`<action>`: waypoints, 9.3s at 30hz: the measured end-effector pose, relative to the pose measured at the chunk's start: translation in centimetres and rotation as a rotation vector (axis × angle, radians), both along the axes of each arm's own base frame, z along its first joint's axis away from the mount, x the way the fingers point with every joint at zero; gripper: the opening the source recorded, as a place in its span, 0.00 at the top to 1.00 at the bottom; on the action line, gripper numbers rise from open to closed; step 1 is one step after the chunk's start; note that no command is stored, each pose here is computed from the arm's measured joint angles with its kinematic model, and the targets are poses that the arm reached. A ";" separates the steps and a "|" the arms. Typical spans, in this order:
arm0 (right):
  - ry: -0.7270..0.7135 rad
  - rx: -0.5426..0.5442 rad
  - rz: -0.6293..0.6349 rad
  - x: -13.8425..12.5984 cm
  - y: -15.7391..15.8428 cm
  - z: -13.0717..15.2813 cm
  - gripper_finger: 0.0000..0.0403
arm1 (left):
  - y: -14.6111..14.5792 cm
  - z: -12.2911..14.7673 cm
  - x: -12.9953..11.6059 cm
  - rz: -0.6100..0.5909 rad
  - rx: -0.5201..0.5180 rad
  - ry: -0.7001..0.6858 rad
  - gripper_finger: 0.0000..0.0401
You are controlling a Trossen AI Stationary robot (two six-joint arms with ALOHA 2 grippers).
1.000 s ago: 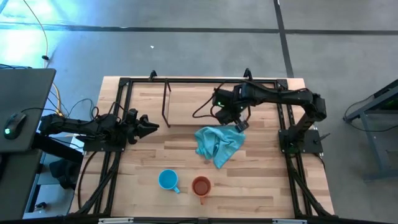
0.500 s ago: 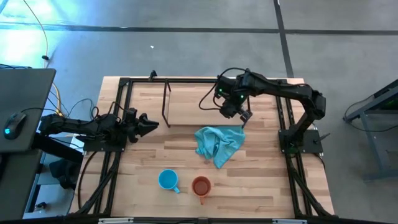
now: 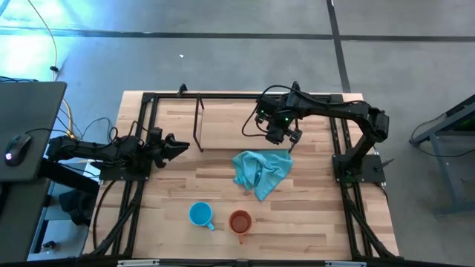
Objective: Stack small to large cups/mugs on shelf
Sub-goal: Put the transparent mug on the shelf, then put the blue mug on the shelf
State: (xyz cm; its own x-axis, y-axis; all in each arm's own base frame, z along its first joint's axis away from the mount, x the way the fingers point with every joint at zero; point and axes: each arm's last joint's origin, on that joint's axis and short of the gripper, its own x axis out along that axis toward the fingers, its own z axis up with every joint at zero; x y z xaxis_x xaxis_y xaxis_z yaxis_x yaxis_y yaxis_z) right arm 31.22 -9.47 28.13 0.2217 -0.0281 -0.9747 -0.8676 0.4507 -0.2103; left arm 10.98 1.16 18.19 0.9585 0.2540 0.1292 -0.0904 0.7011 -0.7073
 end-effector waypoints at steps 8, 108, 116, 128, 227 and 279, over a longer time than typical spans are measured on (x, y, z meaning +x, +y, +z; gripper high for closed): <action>-0.041 -0.033 0.049 0.4 0.1 0.7 0.99 | 0.1 0.0 0.0 0.019 0.002 0.002 0.69; 0.073 0.015 0.067 3.4 0.8 -4.2 0.93 | 0.0 -0.1 0.0 -0.009 0.012 0.013 0.69; 0.079 0.018 0.062 3.4 0.8 -4.3 0.93 | 0.0 -0.1 0.0 -0.009 0.011 0.014 0.69; 0.084 -0.005 0.037 3.4 0.7 -4.3 0.74 | 0.0 -0.1 0.0 -0.009 0.011 0.014 0.69; -1.082 0.964 -1.318 -1.3 28.9 9.0 0.75 | -2.3 1.0 -0.6 -0.826 0.112 -0.093 0.69; -0.964 0.831 -0.814 7.3 26.8 10.7 0.75 | -7.8 4.6 -1.2 -0.615 0.360 -0.027 0.69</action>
State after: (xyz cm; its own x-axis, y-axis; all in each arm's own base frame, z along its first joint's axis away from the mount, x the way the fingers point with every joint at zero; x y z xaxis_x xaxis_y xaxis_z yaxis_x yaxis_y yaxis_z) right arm 38.49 17.30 38.85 0.9629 0.0155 -0.2695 -0.0127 0.9998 0.0121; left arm 9.74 -6.60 22.75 0.9094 -0.3951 0.1295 0.4114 0.8095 -0.4189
